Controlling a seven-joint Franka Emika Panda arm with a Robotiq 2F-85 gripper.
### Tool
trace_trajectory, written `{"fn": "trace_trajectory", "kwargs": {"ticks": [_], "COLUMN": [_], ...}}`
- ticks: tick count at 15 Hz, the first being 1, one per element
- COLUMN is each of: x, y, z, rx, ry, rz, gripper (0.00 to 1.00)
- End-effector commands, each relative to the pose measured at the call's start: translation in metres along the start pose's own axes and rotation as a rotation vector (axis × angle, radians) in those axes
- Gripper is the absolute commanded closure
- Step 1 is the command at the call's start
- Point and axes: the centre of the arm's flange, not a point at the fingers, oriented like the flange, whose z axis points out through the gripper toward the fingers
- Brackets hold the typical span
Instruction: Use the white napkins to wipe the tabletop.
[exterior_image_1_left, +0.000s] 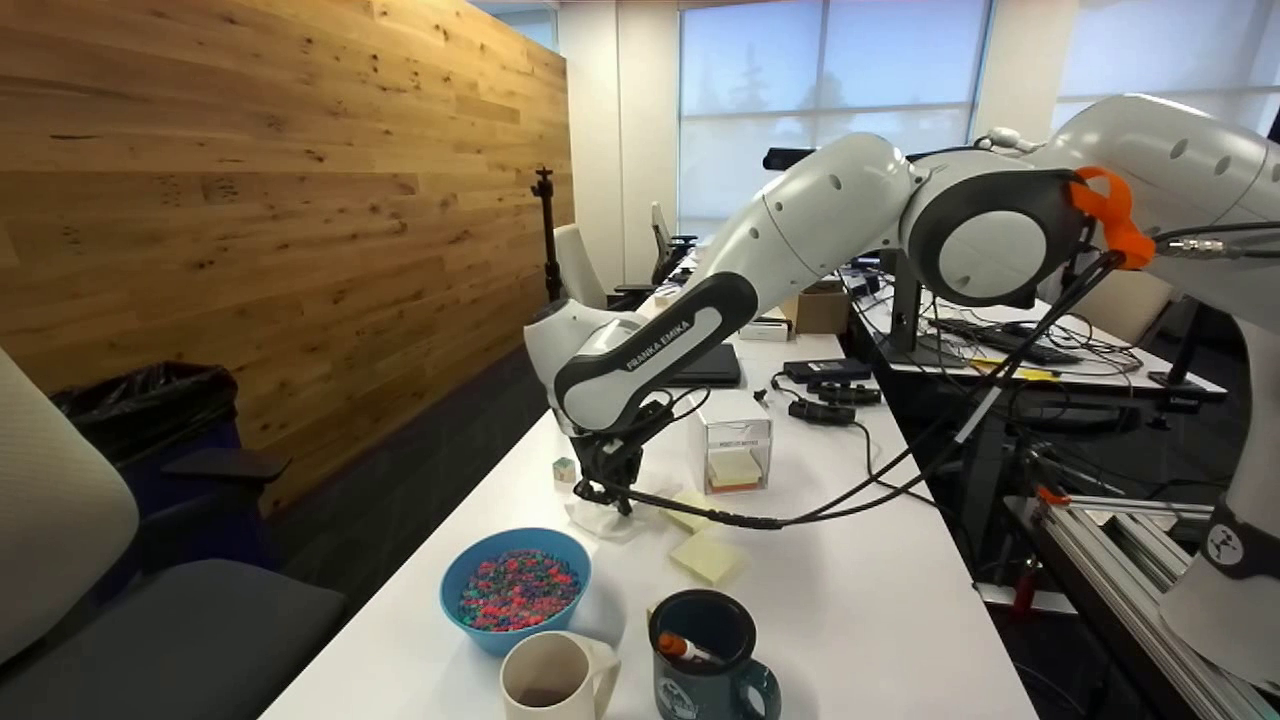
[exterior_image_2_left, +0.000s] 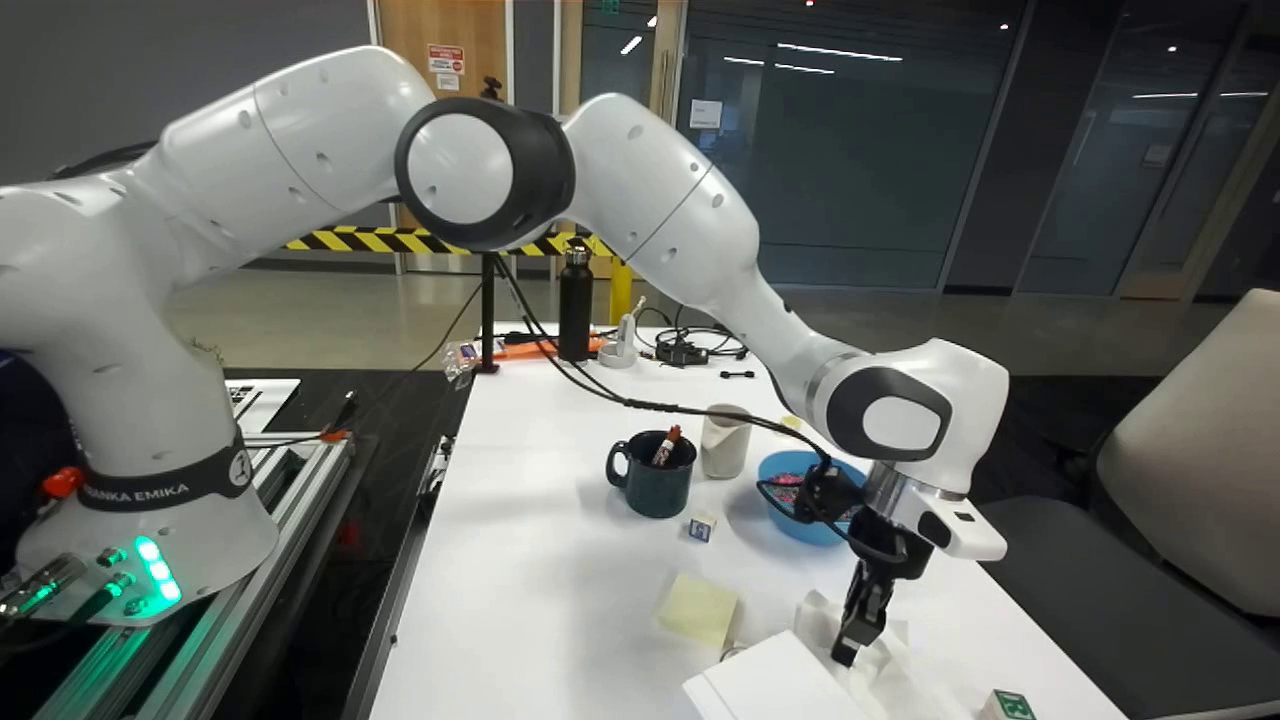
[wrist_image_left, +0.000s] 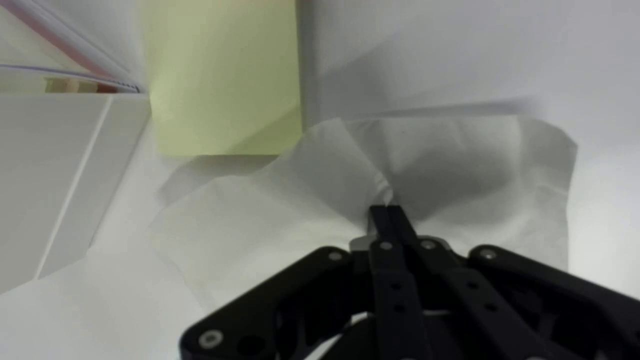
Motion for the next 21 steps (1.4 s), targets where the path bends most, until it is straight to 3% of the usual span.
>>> {"fn": "trace_trajectory", "kwargs": {"ticks": [1, 11, 21], "x": [-0.040, -0.092, -0.035], "y": [-0.010, -0.013, -0.029], "z": [0.007, 0.010, 0.008], "rx": [-0.003, -0.044, -0.034], "ry": [-0.004, 0.045, 0.037], "rz": [-0.108, -0.332, -0.156], "gripper": [1.00, 1.00, 1.00]}}
